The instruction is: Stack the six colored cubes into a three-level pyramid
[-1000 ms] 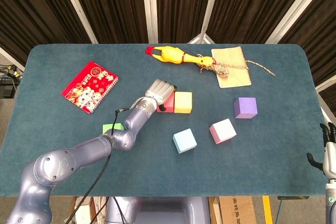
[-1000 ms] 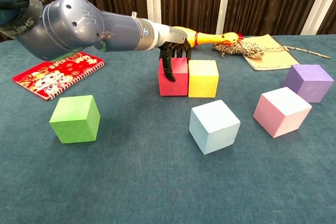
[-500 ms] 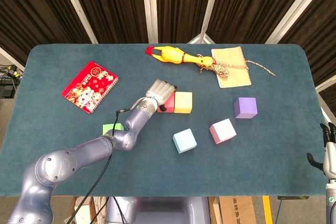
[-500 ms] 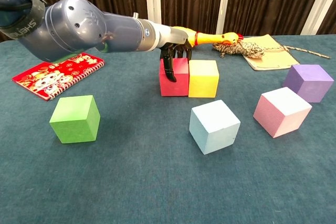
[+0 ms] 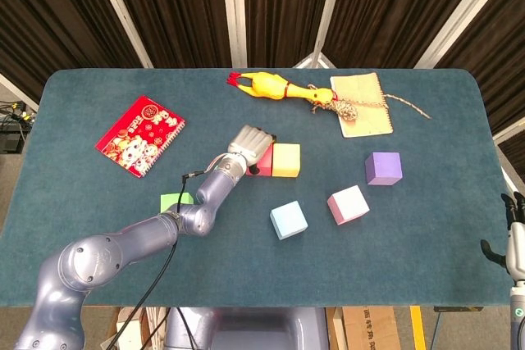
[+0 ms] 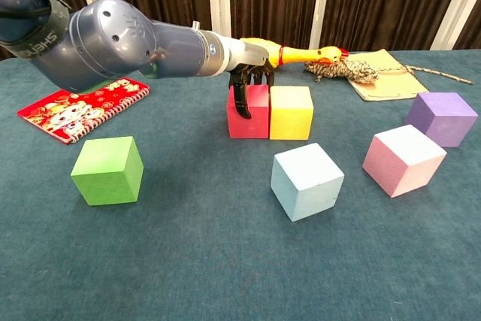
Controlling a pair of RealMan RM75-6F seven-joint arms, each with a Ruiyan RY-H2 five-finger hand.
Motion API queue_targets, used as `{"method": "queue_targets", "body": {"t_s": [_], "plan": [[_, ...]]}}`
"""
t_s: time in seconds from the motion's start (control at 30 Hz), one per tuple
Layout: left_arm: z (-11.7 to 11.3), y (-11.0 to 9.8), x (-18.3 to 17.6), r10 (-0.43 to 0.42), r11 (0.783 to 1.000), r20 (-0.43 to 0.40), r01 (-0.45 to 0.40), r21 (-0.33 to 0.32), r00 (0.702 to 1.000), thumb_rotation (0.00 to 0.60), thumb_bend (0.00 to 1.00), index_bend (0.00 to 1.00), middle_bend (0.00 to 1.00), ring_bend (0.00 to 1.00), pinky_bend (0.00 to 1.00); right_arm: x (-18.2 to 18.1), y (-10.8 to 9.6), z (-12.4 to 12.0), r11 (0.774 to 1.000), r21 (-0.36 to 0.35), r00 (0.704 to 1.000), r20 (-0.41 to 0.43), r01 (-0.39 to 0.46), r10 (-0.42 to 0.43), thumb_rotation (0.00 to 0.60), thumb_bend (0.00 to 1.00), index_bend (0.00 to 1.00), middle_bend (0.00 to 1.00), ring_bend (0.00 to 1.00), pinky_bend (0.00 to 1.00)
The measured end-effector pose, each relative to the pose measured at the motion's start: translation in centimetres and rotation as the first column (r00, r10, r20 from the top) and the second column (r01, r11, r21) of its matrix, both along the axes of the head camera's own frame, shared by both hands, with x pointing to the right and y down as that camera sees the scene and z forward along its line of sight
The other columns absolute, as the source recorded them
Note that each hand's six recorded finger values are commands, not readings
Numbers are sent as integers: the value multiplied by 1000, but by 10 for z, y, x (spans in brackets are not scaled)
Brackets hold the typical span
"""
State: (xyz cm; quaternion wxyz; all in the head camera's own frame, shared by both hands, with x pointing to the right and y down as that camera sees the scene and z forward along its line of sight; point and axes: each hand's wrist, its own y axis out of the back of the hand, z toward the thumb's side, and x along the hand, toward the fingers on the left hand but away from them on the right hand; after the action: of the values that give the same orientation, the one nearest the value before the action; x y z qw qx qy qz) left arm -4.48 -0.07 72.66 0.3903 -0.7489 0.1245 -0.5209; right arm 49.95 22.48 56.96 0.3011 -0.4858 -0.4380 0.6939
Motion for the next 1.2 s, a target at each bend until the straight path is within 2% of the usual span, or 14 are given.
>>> {"method": "queue_targets", "body": {"t_s": [0.47,0.7,0.87,1.07,1.2], "plan": [[-1,2,0,-9,1000,16,9,-19,1000,600,241,218,209,194,291,1,0,1,1000,-2,1000,-3,-1,1,600,280,112,73,83,0],[-5,-3,-5,-30,1000,33,30,-4,999,600,236,164,43,46,186,0,0,1,1000,-1,1000,-3,-1,1,600,281,112,73,83,0],[-9,-5,-9,-38,999,40,38,-9,998,600,236,136,0,1,155,0,0,1,1000,-2,1000,-4,0,0,600,281,112,73,83,0],[-26,-6,-15,-33,998,36,35,-55,999,600,228,107,0,0,120,-2,0,4,1000,-15,1000,-6,5,-5,600,281,112,73,83,0],[-46,-12,-26,-25,998,59,29,-57,998,600,195,99,0,0,101,-5,0,5,1000,-17,1000,-7,12,-12,600,280,112,72,83,0]]}}
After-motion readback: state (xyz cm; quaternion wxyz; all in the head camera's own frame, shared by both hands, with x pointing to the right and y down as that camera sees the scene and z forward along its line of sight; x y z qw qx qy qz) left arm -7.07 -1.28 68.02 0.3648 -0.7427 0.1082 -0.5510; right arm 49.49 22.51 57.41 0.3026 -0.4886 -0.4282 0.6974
